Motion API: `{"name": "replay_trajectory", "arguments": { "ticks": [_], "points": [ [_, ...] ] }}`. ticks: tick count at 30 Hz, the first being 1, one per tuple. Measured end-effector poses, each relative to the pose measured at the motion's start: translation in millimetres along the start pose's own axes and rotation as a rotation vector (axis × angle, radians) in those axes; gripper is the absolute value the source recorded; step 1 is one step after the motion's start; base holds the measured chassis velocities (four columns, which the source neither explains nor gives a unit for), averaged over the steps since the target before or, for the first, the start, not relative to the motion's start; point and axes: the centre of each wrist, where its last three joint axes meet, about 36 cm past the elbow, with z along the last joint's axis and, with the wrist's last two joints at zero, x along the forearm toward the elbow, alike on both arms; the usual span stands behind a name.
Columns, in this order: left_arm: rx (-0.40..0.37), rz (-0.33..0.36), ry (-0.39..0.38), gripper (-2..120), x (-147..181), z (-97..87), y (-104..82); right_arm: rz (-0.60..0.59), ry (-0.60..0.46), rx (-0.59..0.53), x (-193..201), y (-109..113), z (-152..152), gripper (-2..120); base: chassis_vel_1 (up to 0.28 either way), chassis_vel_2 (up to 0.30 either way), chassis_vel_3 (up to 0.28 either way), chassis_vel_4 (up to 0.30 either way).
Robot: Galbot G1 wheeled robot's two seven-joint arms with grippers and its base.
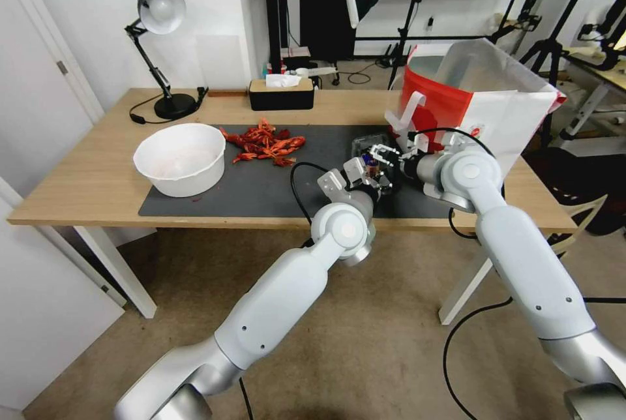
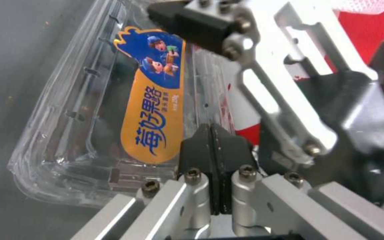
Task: Close the takeout container lid, then place the container into the takeout bag.
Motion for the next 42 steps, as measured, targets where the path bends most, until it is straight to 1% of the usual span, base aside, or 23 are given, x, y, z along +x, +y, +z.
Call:
{"name": "replay_trajectory", "arguments": {
  "ticks": [16, 19, 20, 21, 22, 23, 24, 25, 27, 28, 30, 31, 33, 34, 35, 36, 37, 38, 40, 42],
  "points": [
    [0.008, -0.001, -0.003, 0, 0.5, -0.1, 2.9, 0.007, 0.027, -0.016, -10.3, -1.2, -0.8, 100, 0.0, 0.0, 0.0, 0.0],
    [0.008, 0.002, -0.003, 0, 1.3, 0.5, 2.5, 0.006, 0.035, -0.025, -11.1, -3.3, -1.1, 91, 0.0, 0.0, 0.0, 0.0],
    [0.008, 0.002, -0.003, 0, 1.3, 0.5, 2.5, 0.006, 0.035, -0.025, -11.1, -3.3, -1.1, 91, 0.0, 0.0, 0.0, 0.0],
    [0.008, 0.003, -0.003, 0, 1.3, 0.7, 2.3, 0.008, 0.038, -0.03, -11.6, -3.9, -2.0, 86, 0.0, 0.0, 0.0, 0.0],
    [0.007, 0.004, -0.001, 0, 1.4, 1.7, 1.7, 0.012, 0.043, -0.037, -11.6, -4.8, -2.8, 77, 0.0, 0.0, 0.0, 0.0],
    [0.007, 0.004, -0.001, 0, 1.4, 1.7, 1.7, 0.012, 0.043, -0.037, -11.6, -4.8, -2.8, 77, 0.0, 0.0, 0.0, 0.0],
    [0.007, 0.005, -0.001, 0, 1.8, 1.8, 1.4, 0.019, 0.044, -0.04, -11.3, -5.5, -3.3, 69, 0.0, 0.0, 0.0, 0.0],
    [0.006, 0.005, -0.002, 0, 1.9, 1.6, 1.6, 0.023, 0.044, -0.042, -11.2, -6.2, -3.7, 64, 0.0, 0.0, 0.0, 0.0],
    [0.005, 0.004, -0.003, 0, 2.1, 1.3, 2.4, 0.028, 0.046, -0.045, -11.2, -7.0, -3.7, 58, 0.0, 0.0, 0.0, 0.0],
    [0.005, 0.004, -0.003, 0, 2.1, 1.3, 2.4, 0.028, 0.046, -0.045, -11.2, -7.0, -3.7, 58, 0.0, 0.0, 0.0, 0.0],
    [0.003, 0.002, -0.004, 0, 2.5, 0.6, 3.7, 0.042, 0.048, -0.051, -10.8, -8.4, -4.2, 45, 0.0, 0.0, 0.0, 0.0],
    [0.003, 0.002, -0.004, 0, 2.5, 0.6, 3.7, 0.042, 0.048, -0.051, -10.8, -8.4, -4.2, 45, 0.0, 0.0, 0.0, 0.0],
    [0.002, 0.0, -0.006, 0, 3.2, -0.5, 5.0, 0.046, 0.049, -0.056, -10.4, -8.4, -4.8, 34, 0.0, 0.0, 0.0, 0.0],
    [0.001, 0.0, -0.007, 0, 3.7, -1.2, 5.7, 0.047, 0.05, -0.058, -10.3, -8.0, -5.3, 31, 0.0, 0.0, 0.0, 0.0],
    [0.001, 0.0, -0.007, 0, 3.7, -1.2, 5.7, 0.047, 0.05, -0.058, -10.3, -8.0, -5.3, 31, 0.0, 0.0, 0.0, 0.0],
    [-0.001, -0.002, -0.008, 0, 3.8, -1.6, 6.5, 0.05, 0.05, -0.059, -10.2, -7.8, -5.7, 28, 0.0, 0.0, 0.0, 0.0],
    [-0.001, -0.002, -0.008, 0, 3.9, -1.7, 6.7, 0.05, 0.05, -0.059, -10.1, -7.8, -5.7, 28, 0.0, 0.0, 0.0, 0.0],
    [-0.001, -0.003, -0.011, 0, 4.0, -2.7, 7.4, 0.054, 0.051, -0.06, -10.3, -8.2, -5.8, 19, 0.0, 0.0, 0.0, 0.0],
    [0.0, -0.002, -0.013, 0, 4.1, -3.5, 7.7, 0.055, 0.052, -0.06, -10.5, -8.3, -5.8, 19, 0.0, 0.0, 0.0, 0.0],
    [-0.001, -0.002, -0.012, 0, 4.4, -3.4, 7.7, 0.057, 0.053, -0.06, -10.6, -8.1, -5.9, 8, 0.0, 0.0, 0.0, 0.0]
  ]
}}
